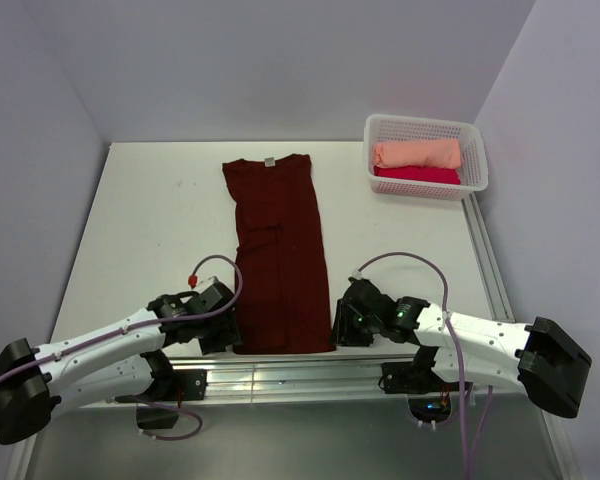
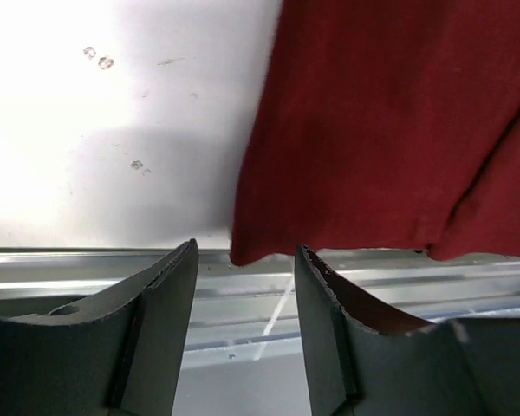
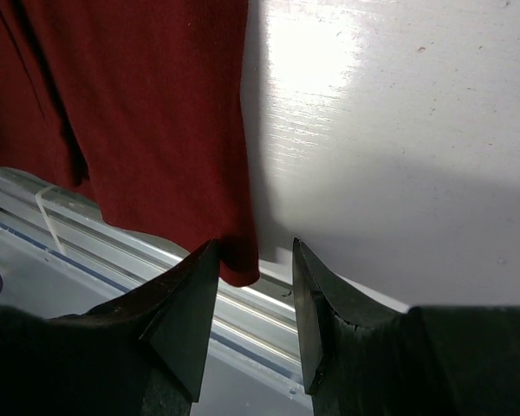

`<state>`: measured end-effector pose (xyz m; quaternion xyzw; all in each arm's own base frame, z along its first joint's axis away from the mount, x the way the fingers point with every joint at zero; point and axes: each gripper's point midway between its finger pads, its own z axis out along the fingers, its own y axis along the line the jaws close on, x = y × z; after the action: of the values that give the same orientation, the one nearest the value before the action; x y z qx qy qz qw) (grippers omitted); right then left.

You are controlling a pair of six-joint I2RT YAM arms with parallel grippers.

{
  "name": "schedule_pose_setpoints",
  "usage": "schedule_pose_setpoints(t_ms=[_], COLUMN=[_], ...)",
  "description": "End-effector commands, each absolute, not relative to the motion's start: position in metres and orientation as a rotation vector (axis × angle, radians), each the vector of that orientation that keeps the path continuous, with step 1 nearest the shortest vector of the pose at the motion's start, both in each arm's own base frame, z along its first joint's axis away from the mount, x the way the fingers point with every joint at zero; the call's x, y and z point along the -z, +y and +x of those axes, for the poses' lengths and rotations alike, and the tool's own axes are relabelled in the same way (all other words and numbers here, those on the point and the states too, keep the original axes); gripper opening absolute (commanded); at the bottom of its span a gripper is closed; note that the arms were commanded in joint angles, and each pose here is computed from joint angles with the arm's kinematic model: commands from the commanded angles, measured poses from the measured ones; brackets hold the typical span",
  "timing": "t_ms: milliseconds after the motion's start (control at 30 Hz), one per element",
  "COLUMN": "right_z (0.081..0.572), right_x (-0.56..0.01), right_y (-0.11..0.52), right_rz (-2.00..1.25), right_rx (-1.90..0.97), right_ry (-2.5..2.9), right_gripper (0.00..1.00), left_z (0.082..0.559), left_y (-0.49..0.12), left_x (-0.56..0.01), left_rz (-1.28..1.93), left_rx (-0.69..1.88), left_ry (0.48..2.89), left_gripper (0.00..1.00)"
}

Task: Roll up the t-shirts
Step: Roll the tshirt

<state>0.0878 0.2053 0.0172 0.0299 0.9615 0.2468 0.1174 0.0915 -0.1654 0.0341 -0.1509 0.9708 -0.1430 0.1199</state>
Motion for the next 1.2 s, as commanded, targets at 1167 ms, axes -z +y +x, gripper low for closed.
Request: schedule_pose_setpoints(t_ms=[1167], right_z=[0.09], right_x=[-0.011], right_y=[0.214], right_rz=[0.06], right_rx=[-0.695], right_ry=[2.821], right_gripper=[0.38], left_z=[0.097], left_y=[-0.168], left_x=[-0.01], left_rz=[-0.462], left_rx=[0.421], left_ry=[2.825], left_gripper=[0.31])
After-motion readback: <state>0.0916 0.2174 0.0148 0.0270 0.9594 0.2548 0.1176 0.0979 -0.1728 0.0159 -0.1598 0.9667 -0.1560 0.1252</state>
